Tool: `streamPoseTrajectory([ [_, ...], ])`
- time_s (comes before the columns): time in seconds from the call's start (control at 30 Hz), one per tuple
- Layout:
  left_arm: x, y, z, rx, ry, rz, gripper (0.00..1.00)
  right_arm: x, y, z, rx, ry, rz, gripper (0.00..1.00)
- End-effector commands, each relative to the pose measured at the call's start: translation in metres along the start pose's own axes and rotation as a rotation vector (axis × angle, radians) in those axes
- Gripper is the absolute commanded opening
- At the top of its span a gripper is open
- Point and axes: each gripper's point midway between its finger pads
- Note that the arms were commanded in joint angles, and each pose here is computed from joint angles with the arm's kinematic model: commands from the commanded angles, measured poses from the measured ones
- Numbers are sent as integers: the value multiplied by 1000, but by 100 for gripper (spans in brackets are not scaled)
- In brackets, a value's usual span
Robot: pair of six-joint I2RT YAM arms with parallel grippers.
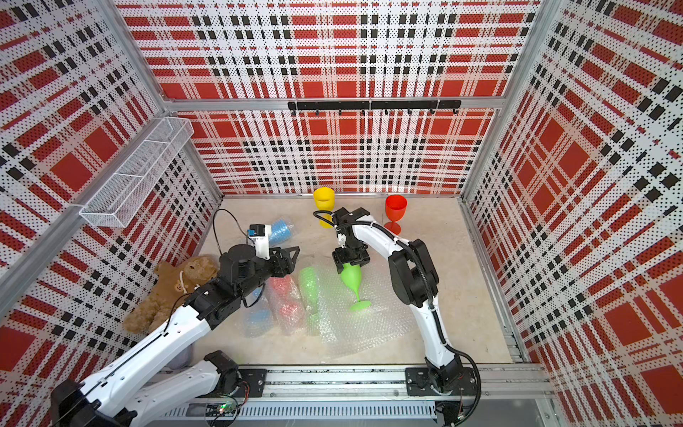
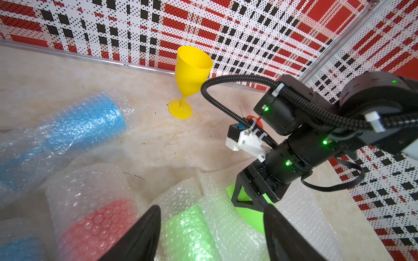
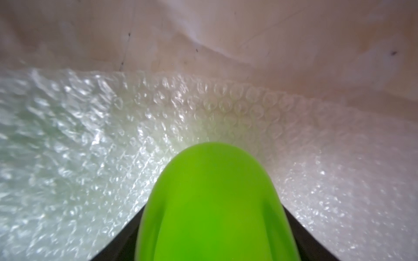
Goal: Unpack wine glasses from bubble wrap
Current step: Pick up the wine glass from the bubble wrap, then place the wine glass at the center of the board.
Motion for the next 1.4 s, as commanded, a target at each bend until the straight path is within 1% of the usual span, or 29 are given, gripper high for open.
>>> streamPoseTrajectory([
  [0.0,0,6,-2,1,-16,-16,73,86,17,-24,14,-246,-58,74],
  [0.07,0,7,-3,3,-20,-21,73,125,27,-36,39,-388,-102,73],
  [0.13,-1,11,-3,7,-20,-32,73,169,28,-51,46,-587,-113,72],
  [0.2,-1,12,-5,12,-24,-37,73,200,22,-60,37,-768,-101,72],
  [0.23,-1,13,-5,15,-26,-39,73,202,18,-64,28,-831,-98,69],
  [0.27,0,13,-6,18,-31,-36,73,212,15,-66,25,-920,-102,66],
  [0.3,0,14,-6,19,-34,-37,73,218,14,-68,36,-1001,-115,65],
  [0.37,0,16,-8,23,-40,-41,73,231,17,-67,94,-1158,-157,63],
  [0.47,-2,20,-7,30,-41,-52,73,243,18,-65,190,-1374,-172,60],
  [0.53,-4,23,-6,33,-36,-60,73,238,14,-66,234,-1465,-151,60],
  [0.6,-5,26,-6,37,-31,-65,73,229,10,-75,265,-1503,-139,60],
  [0.7,-6,30,-6,46,-34,-69,73,214,1,-90,277,-1541,-113,60],
  [0.87,-8,35,-6,56,-32,-75,73,196,-15,-115,258,-1629,-72,60],
  [0.97,-6,35,-9,62,-42,-68,73,184,-24,-131,233,-1671,-80,60],
  [1.13,-2,40,-14,66,-63,-82,73,155,-36,-164,238,-1644,-37,60],
  [1.37,-5,41,-11,68,-50,-81,73,134,-50,-202,233,-1605,-1,62],
])
Point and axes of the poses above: each gripper's point midway between its finger pads, its own x axis back along the fingers, its own y axis along the line the jaws close on, z = x × y, and after that the axes turned 9 degrees about -x, right-handed
